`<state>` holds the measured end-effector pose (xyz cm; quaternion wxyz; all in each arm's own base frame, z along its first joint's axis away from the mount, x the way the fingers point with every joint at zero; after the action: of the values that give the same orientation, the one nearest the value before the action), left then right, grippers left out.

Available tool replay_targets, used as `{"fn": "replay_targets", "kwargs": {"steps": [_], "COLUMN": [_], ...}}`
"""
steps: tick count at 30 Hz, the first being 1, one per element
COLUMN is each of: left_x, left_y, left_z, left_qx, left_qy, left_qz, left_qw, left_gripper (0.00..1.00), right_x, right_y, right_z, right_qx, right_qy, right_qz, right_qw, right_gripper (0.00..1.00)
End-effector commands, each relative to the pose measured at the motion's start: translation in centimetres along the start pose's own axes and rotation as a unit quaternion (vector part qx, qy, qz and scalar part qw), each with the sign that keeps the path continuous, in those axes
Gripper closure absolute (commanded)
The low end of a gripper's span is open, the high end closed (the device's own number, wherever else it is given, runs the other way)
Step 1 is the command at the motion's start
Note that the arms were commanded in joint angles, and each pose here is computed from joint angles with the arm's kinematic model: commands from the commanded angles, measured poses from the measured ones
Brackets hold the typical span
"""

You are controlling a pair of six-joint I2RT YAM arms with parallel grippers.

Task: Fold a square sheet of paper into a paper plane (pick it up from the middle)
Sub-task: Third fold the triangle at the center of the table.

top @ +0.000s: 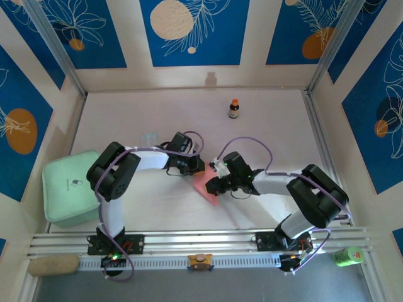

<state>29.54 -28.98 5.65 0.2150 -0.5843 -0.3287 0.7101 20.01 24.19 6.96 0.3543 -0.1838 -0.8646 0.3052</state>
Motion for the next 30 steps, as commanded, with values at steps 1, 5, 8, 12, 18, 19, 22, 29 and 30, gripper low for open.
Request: {"fn": "replay_targets", "kwargs": {"steps": [1,5,8,12,18,19,22,29,30], "left_x": [2.3,2.1,2.1,2.0,1.6,1.6,1.4,1.3,1.2], "left_y": [0.7,0.6,0.5,0.5,0.3,0.2,0.1,0.0,0.1], "left_z": [0.3,0.3,0.3,0.3,0.3,0.3,0.3,0.3,0.2], "left_qx": [0.006,0.004,0.004,0.004,0.001,0.002,0.0,0.0,0.0], "left_qy": [-0.015,-0.016,-0.016,-0.018,-0.019,-0.019,-0.017,-0.019,-0.018], "left_qz": [-0.036,-0.033,-0.033,-0.031,-0.022,-0.022,-0.021,-0.019,-0.018], "left_qw": [0.999,0.999,0.999,0.999,1.0,1.0,1.0,1.0,1.0], "left_gripper": [0.86,0.86,0.86,0.86,0.86,0.86,0.86,0.87,0.86], "right_x": [-0.6,-1.2,-1.5,-1.7,-1.6,-1.6,-1.4,-1.9,-1.9], "right_y": [0.2,0.2,0.1,0.1,-0.1,-0.1,-0.3,-0.6,-0.6], "right_z": [-0.2,-0.4,-0.4,-0.4,-0.2,-0.2,-0.2,0.0,-0.1], "right_qx": [0.011,0.011,0.011,0.012,0.013,0.013,0.011,0.01,0.01], "right_qy": [0.013,0.018,0.022,0.026,0.032,0.033,0.037,0.046,0.046], "right_qz": [0.015,0.029,0.036,0.04,0.037,0.037,0.036,0.06,0.059], "right_qw": [1.0,0.999,0.999,0.999,0.999,0.999,0.999,0.997,0.997], "right_gripper": [0.97,0.98,0.97,0.97,0.97,0.97,0.97,0.97,0.97]}}
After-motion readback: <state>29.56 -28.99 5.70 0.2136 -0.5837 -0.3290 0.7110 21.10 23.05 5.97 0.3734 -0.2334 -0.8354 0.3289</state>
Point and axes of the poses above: each hand's point on the last joint's axis, 136 mm out from that joint toward the fingers, its own y axis out along the fingers, its own x axis along the line the jaws close on, z = x × y, the point moved 5 cm from there along -y, back along the fingers, and after that the axes turned 15 degrees about -y, right-handed, at the moved point
